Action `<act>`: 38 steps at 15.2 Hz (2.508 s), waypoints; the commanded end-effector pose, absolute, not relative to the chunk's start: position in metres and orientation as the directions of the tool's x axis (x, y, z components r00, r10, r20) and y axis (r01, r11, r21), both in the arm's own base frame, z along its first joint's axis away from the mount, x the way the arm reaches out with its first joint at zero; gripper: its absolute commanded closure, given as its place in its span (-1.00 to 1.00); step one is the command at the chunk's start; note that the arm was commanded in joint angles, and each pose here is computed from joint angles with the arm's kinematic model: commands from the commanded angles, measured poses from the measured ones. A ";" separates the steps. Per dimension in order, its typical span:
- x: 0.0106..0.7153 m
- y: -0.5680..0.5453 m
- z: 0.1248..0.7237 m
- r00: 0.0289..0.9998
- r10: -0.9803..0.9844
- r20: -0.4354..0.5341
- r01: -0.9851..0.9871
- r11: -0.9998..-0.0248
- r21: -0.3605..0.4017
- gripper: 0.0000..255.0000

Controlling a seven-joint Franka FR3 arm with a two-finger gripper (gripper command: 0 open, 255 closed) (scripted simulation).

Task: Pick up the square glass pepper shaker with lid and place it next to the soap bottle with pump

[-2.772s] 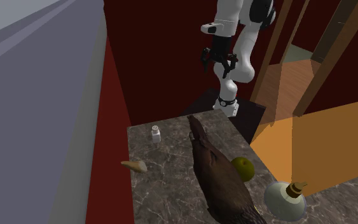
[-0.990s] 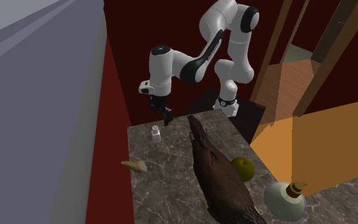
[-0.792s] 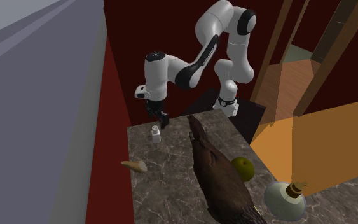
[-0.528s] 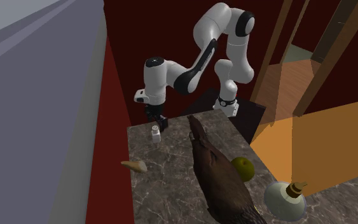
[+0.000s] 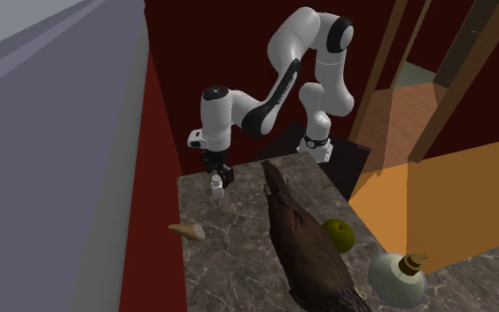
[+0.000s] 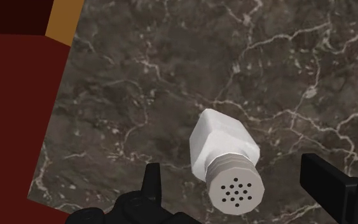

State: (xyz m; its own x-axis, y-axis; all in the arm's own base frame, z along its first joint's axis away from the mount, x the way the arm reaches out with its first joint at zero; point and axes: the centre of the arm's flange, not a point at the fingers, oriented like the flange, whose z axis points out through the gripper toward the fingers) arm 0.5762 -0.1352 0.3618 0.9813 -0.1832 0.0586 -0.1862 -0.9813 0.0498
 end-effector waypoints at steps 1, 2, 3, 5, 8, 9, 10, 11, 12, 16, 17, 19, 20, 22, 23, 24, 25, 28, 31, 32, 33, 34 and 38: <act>0.576 -0.135 0.362 0.981 -0.183 0.059 -0.186 -0.981 0.050 -1.00; 0.576 -0.135 0.362 0.981 -0.183 0.059 -0.186 -0.981 0.050 -1.00; 0.576 -0.135 0.362 0.981 -0.183 0.059 -0.186 -0.981 0.050 1.00; 0.576 -0.135 0.362 0.981 -0.183 0.059 -0.186 -0.981 0.050 1.00; 0.576 -0.135 0.362 0.981 -0.183 0.059 -0.186 -0.981 0.050 1.00; 0.576 -0.135 0.362 0.981 -0.183 0.059 -0.186 -0.981 0.050 1.00; 0.576 -0.135 0.362 0.981 -0.183 0.059 -0.186 -0.981 0.050 1.00; 0.576 -0.135 0.362 0.981 -0.183 0.059 -0.186 -0.981 0.050 1.00; 0.576 -0.135 0.362 0.981 -0.183 0.059 -0.186 -0.981 0.050 1.00; 0.576 -0.135 0.383 0.981 -0.183 0.059 -0.186 -0.981 0.050 1.00; 0.576 -0.135 0.388 0.981 -0.183 0.059 -0.186 -0.981 0.050 1.00; 0.576 -0.135 0.399 0.981 -0.183 0.059 -0.186 -0.981 0.050 1.00; 0.576 -0.135 0.404 0.981 -0.183 0.059 -0.186 -0.981 0.050 1.00; 0.576 -0.135 0.415 0.981 -0.183 0.059 -0.186 -0.981 0.050 1.00; 0.576 -0.135 0.420 0.981 -0.183 0.059 -0.186 -0.981 0.050 1.00; 0.576 -0.135 0.425 0.981 -0.183 0.059 -0.186 -0.981 0.050 1.00; 0.576 -0.135 0.430 0.981 -0.183 0.059 -0.186 -0.981 0.050 1.00; 0.576 -0.135 0.446 0.981 -0.183 0.059 -0.186 -0.981 0.050 1.00; 0.576 -0.135 0.462 0.981 -0.183 0.059 -0.186 -0.981 0.050 1.00; 0.576 -0.135 0.467 0.981 -0.183 0.059 -0.186 -0.981 0.050 1.00; 0.576 -0.135 0.473 0.981 -0.183 0.059 -0.186 -0.981 0.050 1.00; 0.576 -0.135 0.478 0.981 -0.183 0.059 -0.186 -0.981 0.050 1.00; 0.576 -0.135 0.499 0.981 -0.183 0.059 -0.186 -0.981 0.050 1.00</act>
State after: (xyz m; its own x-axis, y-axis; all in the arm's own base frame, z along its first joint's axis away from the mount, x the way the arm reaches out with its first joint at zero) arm 0.5764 -0.1348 0.4930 0.9813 -0.1832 0.0591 -0.1862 -0.9812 0.0498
